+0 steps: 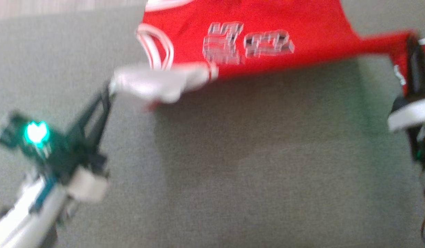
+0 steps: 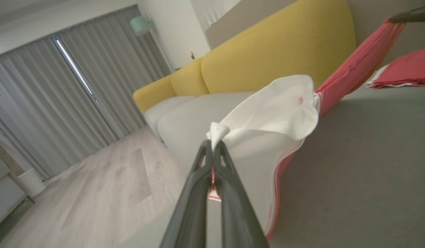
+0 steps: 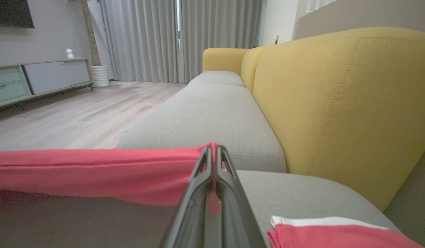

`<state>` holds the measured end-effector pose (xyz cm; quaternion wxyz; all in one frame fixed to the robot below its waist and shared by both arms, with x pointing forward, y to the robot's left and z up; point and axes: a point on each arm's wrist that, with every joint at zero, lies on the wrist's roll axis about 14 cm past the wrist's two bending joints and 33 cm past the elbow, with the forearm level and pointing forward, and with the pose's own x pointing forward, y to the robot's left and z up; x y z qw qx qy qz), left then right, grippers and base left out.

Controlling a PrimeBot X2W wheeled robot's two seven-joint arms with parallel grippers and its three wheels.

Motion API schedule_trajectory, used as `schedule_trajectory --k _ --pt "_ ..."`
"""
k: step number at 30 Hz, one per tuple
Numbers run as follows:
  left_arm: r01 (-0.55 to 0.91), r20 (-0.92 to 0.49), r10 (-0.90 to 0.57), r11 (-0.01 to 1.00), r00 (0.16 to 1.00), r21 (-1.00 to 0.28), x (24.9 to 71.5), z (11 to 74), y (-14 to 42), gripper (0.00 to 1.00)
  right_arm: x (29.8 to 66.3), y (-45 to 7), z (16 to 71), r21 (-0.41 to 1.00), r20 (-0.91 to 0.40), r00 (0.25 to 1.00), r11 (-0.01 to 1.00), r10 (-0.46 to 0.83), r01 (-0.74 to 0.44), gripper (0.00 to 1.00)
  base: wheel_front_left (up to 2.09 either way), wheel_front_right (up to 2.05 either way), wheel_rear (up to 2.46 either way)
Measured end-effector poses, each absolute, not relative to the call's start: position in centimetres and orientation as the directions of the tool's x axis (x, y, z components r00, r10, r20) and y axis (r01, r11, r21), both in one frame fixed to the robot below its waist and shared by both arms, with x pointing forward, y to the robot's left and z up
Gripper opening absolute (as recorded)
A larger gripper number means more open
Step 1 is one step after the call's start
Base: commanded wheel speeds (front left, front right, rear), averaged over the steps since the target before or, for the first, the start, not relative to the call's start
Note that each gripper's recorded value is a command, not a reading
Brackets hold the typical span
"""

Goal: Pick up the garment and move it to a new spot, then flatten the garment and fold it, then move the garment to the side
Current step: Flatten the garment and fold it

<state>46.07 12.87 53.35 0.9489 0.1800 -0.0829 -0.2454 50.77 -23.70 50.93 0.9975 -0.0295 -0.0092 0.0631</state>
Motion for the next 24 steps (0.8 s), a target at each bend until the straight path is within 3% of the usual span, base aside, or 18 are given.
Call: schedule_trajectory --k 8,13,19,24 --pt "0.507 -0.119 -0.493 0.846 0.862 0.164 34.7 47.2 11.4 0.00 41.5 -25.9 48.8 -0.027 -0.045 0.997 0.998 0.058 -0.059 0.00 0.00 0.00 0.00" --pt "0.510 -0.188 -0.488 0.855 0.852 0.090 31.7 45.7 11.2 0.00 38.1 -25.9 47.4 -0.034 -0.078 0.996 0.998 0.047 -0.050 0.00 0.00 0.00 0.00" --pt "0.524 -0.210 -0.500 0.848 0.840 0.078 31.5 45.3 11.1 0.00 36.5 -26.0 45.9 -0.022 -0.116 0.993 0.999 0.024 -0.026 0.00 0.00 0.00 0.00" --pt "0.539 -0.151 -0.519 0.825 0.841 0.170 35.0 46.9 10.8 0.00 37.0 -26.2 44.8 -0.022 -0.151 0.988 1.000 0.013 -0.016 0.00 0.00 0.00 0.00"
